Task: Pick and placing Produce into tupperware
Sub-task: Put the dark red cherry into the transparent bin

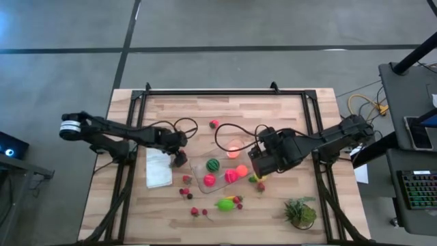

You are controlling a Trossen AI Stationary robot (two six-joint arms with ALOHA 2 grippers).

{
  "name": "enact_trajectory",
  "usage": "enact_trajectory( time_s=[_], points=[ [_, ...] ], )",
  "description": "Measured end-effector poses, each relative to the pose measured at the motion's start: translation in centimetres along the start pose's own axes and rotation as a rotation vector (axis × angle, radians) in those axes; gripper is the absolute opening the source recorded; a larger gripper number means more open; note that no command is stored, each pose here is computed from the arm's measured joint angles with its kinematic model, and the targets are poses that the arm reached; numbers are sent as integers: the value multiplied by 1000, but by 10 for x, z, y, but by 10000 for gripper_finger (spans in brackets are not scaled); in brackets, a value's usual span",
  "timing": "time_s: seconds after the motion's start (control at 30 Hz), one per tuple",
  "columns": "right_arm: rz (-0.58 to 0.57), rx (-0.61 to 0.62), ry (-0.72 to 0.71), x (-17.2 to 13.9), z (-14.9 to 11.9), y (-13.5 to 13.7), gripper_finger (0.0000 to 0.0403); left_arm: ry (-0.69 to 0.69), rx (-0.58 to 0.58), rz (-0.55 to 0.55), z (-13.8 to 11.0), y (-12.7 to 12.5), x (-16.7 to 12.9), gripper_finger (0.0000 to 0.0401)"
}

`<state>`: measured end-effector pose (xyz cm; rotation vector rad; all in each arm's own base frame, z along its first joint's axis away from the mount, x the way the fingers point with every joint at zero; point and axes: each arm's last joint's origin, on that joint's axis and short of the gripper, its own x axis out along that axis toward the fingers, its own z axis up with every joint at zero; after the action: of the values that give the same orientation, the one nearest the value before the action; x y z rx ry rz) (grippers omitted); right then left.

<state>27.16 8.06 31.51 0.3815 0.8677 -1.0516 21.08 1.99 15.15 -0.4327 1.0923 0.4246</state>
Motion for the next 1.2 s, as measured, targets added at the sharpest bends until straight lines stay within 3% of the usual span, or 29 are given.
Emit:
enact_trajectory(
  time_s=[0.1,0.33,0.47,0.6,0.8,1.2],
  points=[
    [-1,26,2,0,4,-4,365,-16,-4,-7,4,-2,3,292],
    [58,283,-8,-15,22,-32,365,-2,-44,0,3,-2,4,292],
    [119,363,-72,-30,31,-55,365,-2,-73,1,3,-2,4,292],
    [151,316,-158,-42,38,-74,365,-1,-90,1,3,-2,4,281],
    [158,255,-205,-49,42,-90,365,6,-111,6,1,-1,4,227],
    [111,322,-281,-49,54,-114,365,35,-102,81,-5,4,8,164]
  ],
)
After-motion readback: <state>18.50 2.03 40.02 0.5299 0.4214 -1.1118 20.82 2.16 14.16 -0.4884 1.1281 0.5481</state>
